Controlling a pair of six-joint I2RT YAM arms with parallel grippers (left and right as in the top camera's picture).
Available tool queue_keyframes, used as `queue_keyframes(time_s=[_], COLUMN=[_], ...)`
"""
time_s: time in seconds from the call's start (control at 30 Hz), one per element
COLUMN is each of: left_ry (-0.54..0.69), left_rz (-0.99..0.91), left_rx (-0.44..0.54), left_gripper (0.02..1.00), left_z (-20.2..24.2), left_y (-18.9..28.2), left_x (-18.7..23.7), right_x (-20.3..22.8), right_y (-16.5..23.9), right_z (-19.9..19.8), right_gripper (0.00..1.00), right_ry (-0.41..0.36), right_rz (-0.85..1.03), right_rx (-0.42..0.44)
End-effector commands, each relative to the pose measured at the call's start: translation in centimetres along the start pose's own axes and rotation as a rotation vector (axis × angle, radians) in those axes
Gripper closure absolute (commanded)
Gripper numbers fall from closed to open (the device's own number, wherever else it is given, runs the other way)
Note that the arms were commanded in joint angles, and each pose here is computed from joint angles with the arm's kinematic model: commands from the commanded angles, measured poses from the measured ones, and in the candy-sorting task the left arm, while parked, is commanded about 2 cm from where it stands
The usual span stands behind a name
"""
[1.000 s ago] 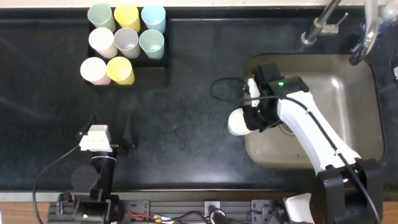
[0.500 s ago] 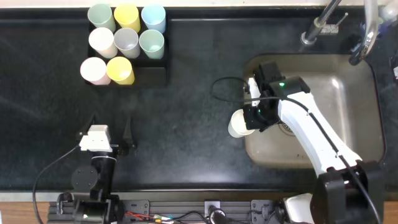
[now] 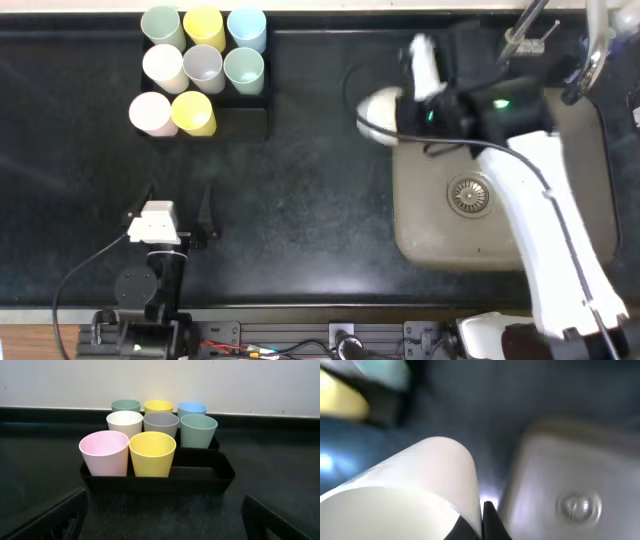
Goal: Store Cups
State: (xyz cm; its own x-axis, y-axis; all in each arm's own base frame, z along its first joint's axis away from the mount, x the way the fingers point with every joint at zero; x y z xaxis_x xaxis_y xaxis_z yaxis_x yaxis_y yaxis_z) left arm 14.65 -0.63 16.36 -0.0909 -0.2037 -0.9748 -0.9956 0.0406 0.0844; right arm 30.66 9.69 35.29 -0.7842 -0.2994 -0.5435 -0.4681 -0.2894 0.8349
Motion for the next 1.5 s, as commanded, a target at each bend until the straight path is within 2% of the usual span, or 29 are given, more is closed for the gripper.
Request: queue_keyframes(time_s=[0.03,0.17,0.3,0.6,0.73,1.03,1.33,1.5], left_ry=[-0.011,-0.011,-0.011,-0.011,-0.011,-0.011,-0.011,-0.011], left_rz=[-0.002,-0.002,-0.002,-0.002,-0.002,-0.002,-0.002,-0.002], left_rx=[0.013,0.013,0.013,0.013,0.013,0.013,0.013,0.013], left_gripper=[0.018,0.018,0.018,0.018,0.018,0.018,0.020,0.018], left_z=[-0.1,-0.1,-0.1,-0.1,-0.1,-0.1,-0.1,-0.1], left_y=[0.1,0.1,0.1,0.1,0.1,0.1,0.1,0.1], left_x=[0.0,0.0,0.0,0.0,0.0,0.0,0.0,0.0], right_x=[-3.4,-5.7,-7.7,-8.4,-8.0,-7.0,-6.6,-6.7], right_y=[4.9,5.6,4.4,-3.0,-6.2,-12.5,-16.3,-17.8], right_z=[1.9,4.3,6.9,12.4,13.9,15.5,15.3,15.4], right_gripper=[0.961,0.961,0.961,0.961,0.956,0.958,0.961,0.961], right_ry=[0.000,-0.029,-0.062,-0.056,-0.054,-0.053,-0.094,-0.110], right_rz=[-0.176,-0.214,-0.205,-0.029,0.043,0.157,0.195,0.191], right_rx=[-0.056,-0.139,-0.235,-0.301,-0.288,-0.202,-0.136,-0.135])
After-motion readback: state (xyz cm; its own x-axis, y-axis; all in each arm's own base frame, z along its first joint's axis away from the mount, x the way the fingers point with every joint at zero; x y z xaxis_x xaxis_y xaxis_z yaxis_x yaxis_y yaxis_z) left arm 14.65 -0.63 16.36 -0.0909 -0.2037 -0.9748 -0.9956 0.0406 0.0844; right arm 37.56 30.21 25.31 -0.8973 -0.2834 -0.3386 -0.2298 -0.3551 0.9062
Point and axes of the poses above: each gripper's point midway between its finger pads, its own y axis back along the fingers, its own z axis along the line the jaws close on, x = y × z, the point moved 10 cm from there along y, back along the fingers, and after that the axes turned 9 degrees about y, right-handed, at the moved point
